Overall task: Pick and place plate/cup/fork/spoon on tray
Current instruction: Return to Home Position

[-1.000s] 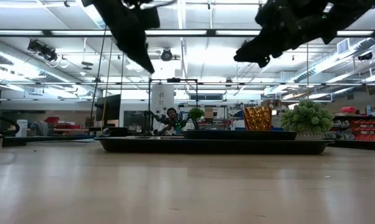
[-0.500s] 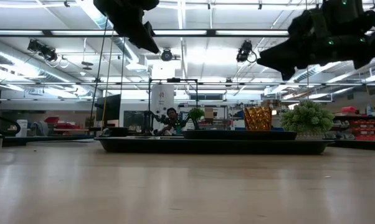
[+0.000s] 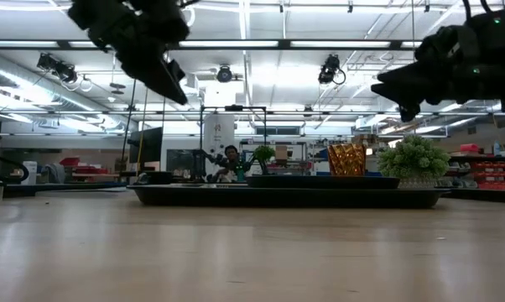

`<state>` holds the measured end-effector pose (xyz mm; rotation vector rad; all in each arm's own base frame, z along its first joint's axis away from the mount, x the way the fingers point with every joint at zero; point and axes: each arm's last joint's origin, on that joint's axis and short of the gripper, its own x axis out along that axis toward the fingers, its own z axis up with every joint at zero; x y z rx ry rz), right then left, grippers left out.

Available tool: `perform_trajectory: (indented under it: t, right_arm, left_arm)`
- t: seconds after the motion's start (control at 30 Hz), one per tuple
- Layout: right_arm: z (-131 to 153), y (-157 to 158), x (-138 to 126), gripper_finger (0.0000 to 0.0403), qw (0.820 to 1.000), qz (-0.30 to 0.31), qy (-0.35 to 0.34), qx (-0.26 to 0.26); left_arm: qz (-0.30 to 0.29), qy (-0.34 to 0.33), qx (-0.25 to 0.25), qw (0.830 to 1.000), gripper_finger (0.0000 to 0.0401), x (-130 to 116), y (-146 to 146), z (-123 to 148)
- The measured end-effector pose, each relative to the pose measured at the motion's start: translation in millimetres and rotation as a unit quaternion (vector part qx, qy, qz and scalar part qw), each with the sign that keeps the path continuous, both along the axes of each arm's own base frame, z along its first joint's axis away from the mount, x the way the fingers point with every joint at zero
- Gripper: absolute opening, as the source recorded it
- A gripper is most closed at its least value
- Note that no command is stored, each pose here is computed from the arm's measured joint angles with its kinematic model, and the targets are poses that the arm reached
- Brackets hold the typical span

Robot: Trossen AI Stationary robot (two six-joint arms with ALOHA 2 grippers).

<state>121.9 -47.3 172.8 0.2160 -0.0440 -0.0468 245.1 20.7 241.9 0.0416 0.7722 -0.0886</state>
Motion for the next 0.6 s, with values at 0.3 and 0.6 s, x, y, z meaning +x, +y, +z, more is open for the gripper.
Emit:
perform_trajectory:
  t: [0.3,0.6]
  right_arm:
    - [4.7,-7.5,-11.8,0.0134,0.998,-0.048,-0.031,0.012]
    - [5.9,-14.1,-15.1,0.0134,0.992,-0.112,-0.043,0.036]
  left_arm:
    - [0.025,-0.108,-0.02,0.994,0.0105,-41.2,-3.9,5.0]
    - [0.026,-0.235,-0.021,0.971,0.0105,-77.7,-7.8,-9.7]
